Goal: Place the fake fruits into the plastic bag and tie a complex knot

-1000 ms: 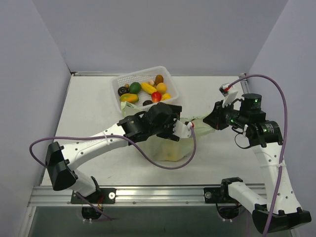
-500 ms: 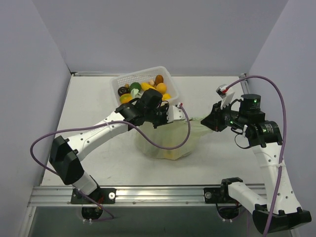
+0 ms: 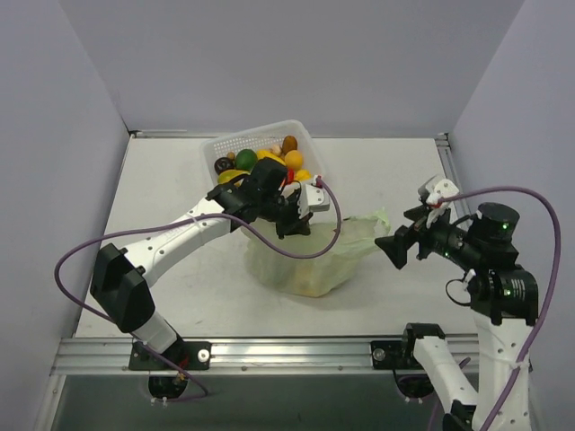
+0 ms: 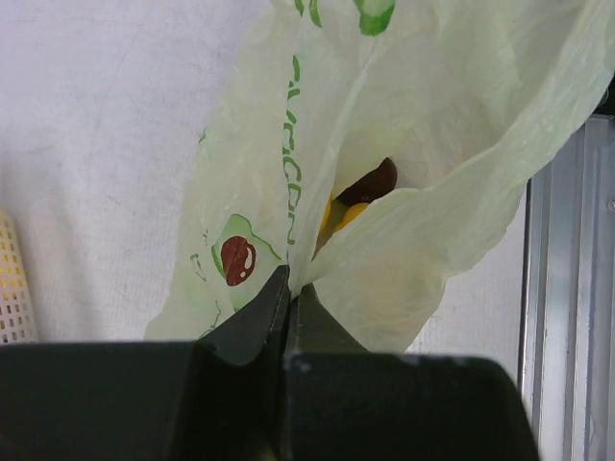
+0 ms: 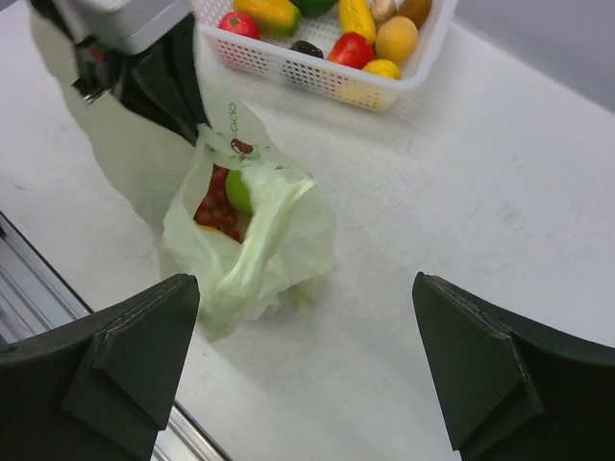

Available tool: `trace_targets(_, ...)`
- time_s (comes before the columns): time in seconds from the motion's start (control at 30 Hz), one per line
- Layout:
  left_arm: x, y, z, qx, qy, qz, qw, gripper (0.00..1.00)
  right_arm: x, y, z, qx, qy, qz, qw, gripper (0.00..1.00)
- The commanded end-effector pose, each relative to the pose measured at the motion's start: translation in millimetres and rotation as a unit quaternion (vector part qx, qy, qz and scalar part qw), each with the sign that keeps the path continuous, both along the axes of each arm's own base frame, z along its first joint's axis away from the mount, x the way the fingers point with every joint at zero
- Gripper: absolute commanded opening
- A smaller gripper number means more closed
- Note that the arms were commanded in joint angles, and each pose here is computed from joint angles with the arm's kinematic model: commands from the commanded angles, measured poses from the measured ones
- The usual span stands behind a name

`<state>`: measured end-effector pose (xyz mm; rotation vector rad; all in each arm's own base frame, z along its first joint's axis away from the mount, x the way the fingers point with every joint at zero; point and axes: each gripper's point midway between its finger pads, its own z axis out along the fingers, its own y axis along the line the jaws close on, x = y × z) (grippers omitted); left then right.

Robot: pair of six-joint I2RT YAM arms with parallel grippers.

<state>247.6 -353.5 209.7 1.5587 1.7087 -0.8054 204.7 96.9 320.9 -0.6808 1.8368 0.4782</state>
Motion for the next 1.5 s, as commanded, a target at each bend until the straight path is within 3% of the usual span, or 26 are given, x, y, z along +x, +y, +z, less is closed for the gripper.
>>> trace_targets(0.0, -5.4, -3.0, 16.9, -0.029, 0.015, -0.012, 0.999, 0.00, -35.8, 17.0, 4.2, -0.030, -0.077, 0.105, 0.991, 1.00)
trace_targets(0.13, -6.6, -3.5, 19.9, -0.030, 0.014, -0.017, 0.999, 0.00, -62.5, 22.7, -6.4, -0.074, -0.134, 0.167, 0.974, 1.00)
trace_targets(0.33, -21.1, -7.3, 20.7, -0.047, 0.031, -0.054, 0.997, 0.00, -39.1, 12.3, -66.8, -0.153, -0.155, 0.208, 0.954, 1.00)
trace_targets(0.6, -26.1, -5.3, 20.5, -0.056, 0.033, -0.070, 0.995, 0.00, -2.6, 32.9, -72.6, -0.043, -0.185, 0.229, 0.955, 1.00)
trace_targets(0.67, -27.9, -8.4, 22.1, -0.063, 0.044, -0.077, 0.994, 0.00, 7.2, 36.3, -56.8, -0.035, -0.233, 0.230, 0.944, 1.00)
trace_targets(0.7, -28.1, -9.8, 20.3, -0.063, 0.050, -0.078, 0.994, 0.00, 6.1, 40.5, -61.6, -0.008, -0.215, 0.232, 0.949, 1.00)
trace_targets(0.73, -29.4, -11.3, 21.1, -0.065, 0.055, -0.082, 0.993, 0.00, 12.7, 41.2, -51.5, -0.013, -0.246, 0.233, 0.941, 1.00)
trace_targets(1.17, -27.8, -22.6, 17.9, -0.072, 0.082, -0.094, 0.990, 0.00, 10.8, 76.9, -52.8, 0.005, -0.226, 0.304, 0.925, 0.98)
trace_targets(1.27, -28.5, -22.1, 18.1, -0.072, 0.082, -0.095, 0.989, 0.00, 15.0, 78.8, -51.8, 0.016, -0.203, 0.295, 0.934, 0.85)
trace_targets(1.33, -28.5, -20.1, 20.2, -0.072, 0.076, -0.092, 0.990, 0.00, 19.2, 77.9, -51.8, 0.024, -0.184, 0.282, 0.941, 0.65)
trace_targets(1.37, -28.4, -19.0, 19.7, -0.070, 0.076, -0.088, 0.991, 0.00, 20.4, 77.5, -51.4, 0.028, -0.174, 0.276, 0.945, 0.52)
trace_targets(1.4, -28.5, -17.9, 22.2, -0.071, 0.073, -0.085, 0.991, 0.00, 23.5, 75.0, -48.8, 0.041, -0.154, 0.257, 0.953, 0.21)
trace_targets(1.47, -24.9, -15.4, 23.6, -0.066, 0.068, -0.070, 0.993, 0.00, 26.8, 73.3, -48.6, 0.055, -0.127, 0.234, 0.962, 0.02)
